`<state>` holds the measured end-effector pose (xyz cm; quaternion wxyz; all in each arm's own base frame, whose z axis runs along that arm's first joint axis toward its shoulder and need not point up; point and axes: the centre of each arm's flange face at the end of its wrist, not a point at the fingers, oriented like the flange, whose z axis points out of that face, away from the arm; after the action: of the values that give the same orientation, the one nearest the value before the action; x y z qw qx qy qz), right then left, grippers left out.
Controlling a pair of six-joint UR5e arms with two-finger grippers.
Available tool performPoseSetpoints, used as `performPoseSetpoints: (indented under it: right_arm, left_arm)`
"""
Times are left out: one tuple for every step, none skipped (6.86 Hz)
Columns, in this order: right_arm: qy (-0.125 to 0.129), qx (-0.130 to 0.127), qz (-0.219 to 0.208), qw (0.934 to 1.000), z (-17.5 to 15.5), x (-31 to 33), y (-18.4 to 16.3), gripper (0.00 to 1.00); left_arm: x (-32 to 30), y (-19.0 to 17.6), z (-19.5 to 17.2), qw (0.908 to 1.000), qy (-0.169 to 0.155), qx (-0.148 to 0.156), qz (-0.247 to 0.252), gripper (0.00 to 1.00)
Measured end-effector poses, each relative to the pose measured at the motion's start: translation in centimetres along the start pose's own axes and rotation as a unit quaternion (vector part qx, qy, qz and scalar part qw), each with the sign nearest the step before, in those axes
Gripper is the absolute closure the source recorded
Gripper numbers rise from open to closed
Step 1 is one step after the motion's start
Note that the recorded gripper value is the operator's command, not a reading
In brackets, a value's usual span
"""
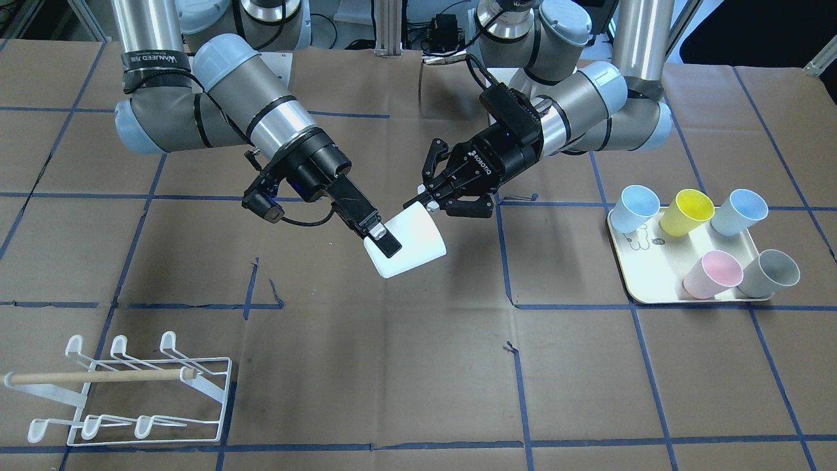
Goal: Transfer IKEA cup to right arm and place on rack
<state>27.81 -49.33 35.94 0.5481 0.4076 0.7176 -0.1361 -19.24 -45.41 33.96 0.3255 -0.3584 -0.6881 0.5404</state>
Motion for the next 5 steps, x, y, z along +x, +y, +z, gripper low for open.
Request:
performPoseSetpoints:
  right_arm:
    - [0.0, -0.002, 0.001, 1.0, 0.3, -0.05, 0.04, 0.06]
    - [0.0, -0.003, 0.002, 1.0, 0.42, -0.04, 0.04, 0.12]
    - [0.0, -0.003, 0.002, 1.0, 0.49, 0.04, 0.02, 0.15]
    - [0.001, -0.004, 0.003, 1.0, 0.53, 0.07, 0.02, 0.22]
    - [0.002, -0.005, 0.003, 1.0, 0.62, 0.17, -0.02, 0.32]
  left_arm:
    - [-0.01, -0.01, 0.01, 1.0, 0.0, 0.0, 0.0, 1.0]
    - [-0.03, -0.02, 0.02, 1.0, 0.0, 0.0, 0.0, 1.0]
    - [-0.05, -0.04, 0.02, 1.0, 0.0, 0.0, 0.0, 1.0]
    - [-0.07, -0.07, 0.02, 1.0, 0.0, 0.001, -0.003, 1.0]
    - [-0.08, -0.09, 0.03, 1.0, -0.001, 0.001, -0.007, 1.0]
